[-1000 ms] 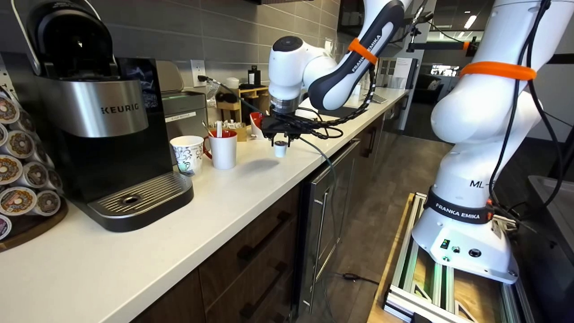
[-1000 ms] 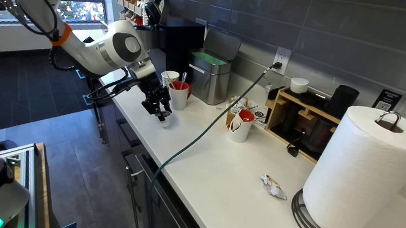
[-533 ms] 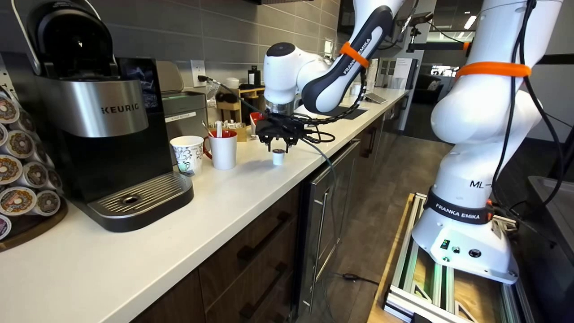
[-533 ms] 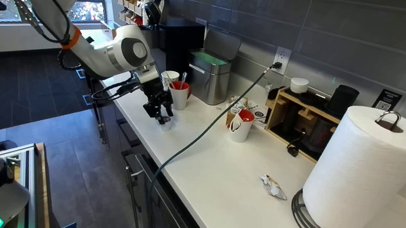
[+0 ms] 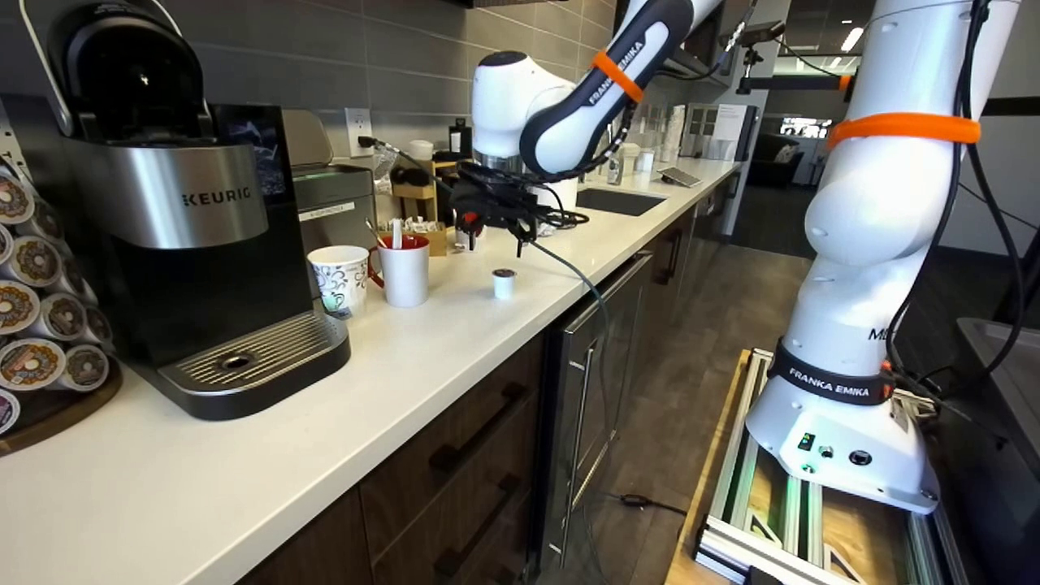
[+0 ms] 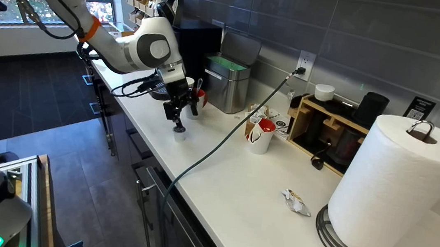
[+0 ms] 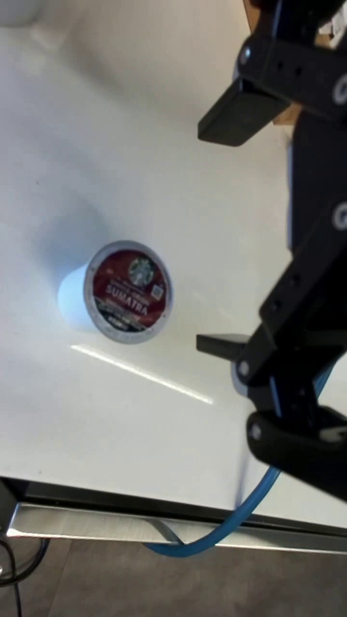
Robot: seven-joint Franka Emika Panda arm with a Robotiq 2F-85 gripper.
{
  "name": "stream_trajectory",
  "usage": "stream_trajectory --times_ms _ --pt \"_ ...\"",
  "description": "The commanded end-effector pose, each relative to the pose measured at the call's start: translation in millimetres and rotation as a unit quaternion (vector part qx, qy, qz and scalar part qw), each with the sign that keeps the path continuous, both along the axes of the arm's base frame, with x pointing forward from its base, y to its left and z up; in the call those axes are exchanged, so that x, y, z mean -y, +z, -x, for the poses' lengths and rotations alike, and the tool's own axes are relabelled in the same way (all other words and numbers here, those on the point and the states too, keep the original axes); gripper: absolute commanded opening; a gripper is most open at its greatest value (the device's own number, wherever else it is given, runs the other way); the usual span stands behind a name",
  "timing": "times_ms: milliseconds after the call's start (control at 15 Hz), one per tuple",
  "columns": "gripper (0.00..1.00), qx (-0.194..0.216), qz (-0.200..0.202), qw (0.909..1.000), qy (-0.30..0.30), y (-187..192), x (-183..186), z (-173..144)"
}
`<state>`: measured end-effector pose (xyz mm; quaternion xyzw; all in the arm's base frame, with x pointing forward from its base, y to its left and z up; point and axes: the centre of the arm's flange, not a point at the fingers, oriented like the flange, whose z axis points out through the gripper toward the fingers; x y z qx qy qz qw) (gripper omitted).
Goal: Take the coffee pod out of the coffee maker chamber.
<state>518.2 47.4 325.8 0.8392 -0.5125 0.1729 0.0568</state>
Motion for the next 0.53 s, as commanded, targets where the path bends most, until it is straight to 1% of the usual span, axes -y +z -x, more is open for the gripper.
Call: stream_trajectory --times_ms 0,133,333,400,467 --pt "1.0 -0.026 -0.044 0.9953 0.083 65.5 17.3 9.0" --pt "1.0 -0.013 -0.051 0.989 0.139 82.6 13.3 20.7" --pt "1.0 0.01 -0.059 0.9753 0.213 104.1 17.8 24.1" --pt "1.0 0.019 -0.07 0.9695 0.234 114.6 19.2 25.1" --pt "1.0 0.025 -0.09 0.9646 0.247 125.9 19.9 26.0"
